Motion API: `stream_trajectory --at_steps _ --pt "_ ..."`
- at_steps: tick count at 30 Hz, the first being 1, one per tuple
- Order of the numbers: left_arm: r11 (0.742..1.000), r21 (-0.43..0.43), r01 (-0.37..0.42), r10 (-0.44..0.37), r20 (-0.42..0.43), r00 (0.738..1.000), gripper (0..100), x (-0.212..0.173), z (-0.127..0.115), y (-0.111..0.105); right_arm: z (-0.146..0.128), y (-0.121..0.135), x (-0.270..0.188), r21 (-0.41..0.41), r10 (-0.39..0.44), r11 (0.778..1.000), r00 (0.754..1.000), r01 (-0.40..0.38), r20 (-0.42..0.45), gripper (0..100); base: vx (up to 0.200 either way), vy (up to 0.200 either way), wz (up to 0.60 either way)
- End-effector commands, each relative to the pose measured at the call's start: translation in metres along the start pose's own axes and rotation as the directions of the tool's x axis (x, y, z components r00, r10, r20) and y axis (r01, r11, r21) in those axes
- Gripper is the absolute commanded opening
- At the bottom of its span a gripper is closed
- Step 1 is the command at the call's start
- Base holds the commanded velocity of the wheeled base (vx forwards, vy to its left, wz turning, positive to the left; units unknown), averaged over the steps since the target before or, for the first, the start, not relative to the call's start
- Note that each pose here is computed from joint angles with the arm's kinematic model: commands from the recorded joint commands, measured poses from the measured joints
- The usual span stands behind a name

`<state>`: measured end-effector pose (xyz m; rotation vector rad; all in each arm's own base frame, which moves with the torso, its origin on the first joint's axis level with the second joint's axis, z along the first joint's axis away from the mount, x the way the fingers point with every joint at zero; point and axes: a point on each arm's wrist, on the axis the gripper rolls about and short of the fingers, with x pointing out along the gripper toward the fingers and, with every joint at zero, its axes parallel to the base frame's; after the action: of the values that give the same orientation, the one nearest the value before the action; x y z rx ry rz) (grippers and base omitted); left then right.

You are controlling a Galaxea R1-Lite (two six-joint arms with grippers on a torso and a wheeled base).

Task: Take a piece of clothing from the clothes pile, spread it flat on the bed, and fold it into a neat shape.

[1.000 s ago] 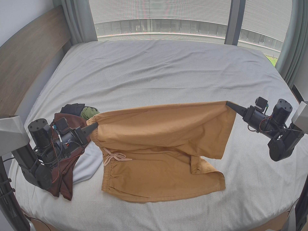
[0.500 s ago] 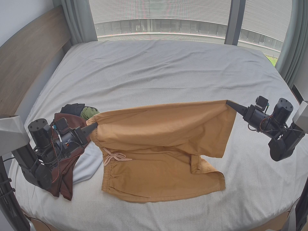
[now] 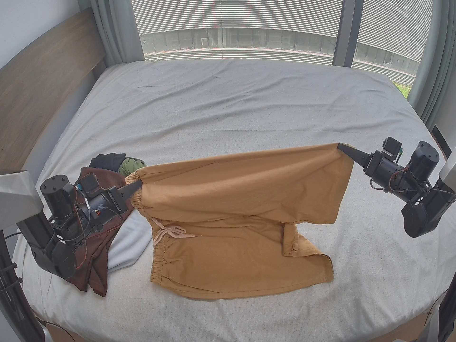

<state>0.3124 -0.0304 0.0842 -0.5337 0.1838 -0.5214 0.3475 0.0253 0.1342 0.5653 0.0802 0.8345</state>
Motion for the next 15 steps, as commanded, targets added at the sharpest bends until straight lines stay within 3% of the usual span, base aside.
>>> stream_trajectory --at_steps 1,15 --pt "1.000 -0.001 -0.002 0.002 0.001 1.000 0 0.0001 -0.0002 0.0006 0.0032 0.0000 -0.0009 -0.008 0.000 1.000 1.000 0.000 0.008 0 0.000 0.000 0.00" --pt "1.000 0.007 0.006 -0.006 0.014 1.000 0 0.0007 0.0033 -0.0017 0.0026 0.0011 0.0016 -0.011 0.005 1.000 1.000 -0.005 0.008 0 0.000 0.000 0.00"
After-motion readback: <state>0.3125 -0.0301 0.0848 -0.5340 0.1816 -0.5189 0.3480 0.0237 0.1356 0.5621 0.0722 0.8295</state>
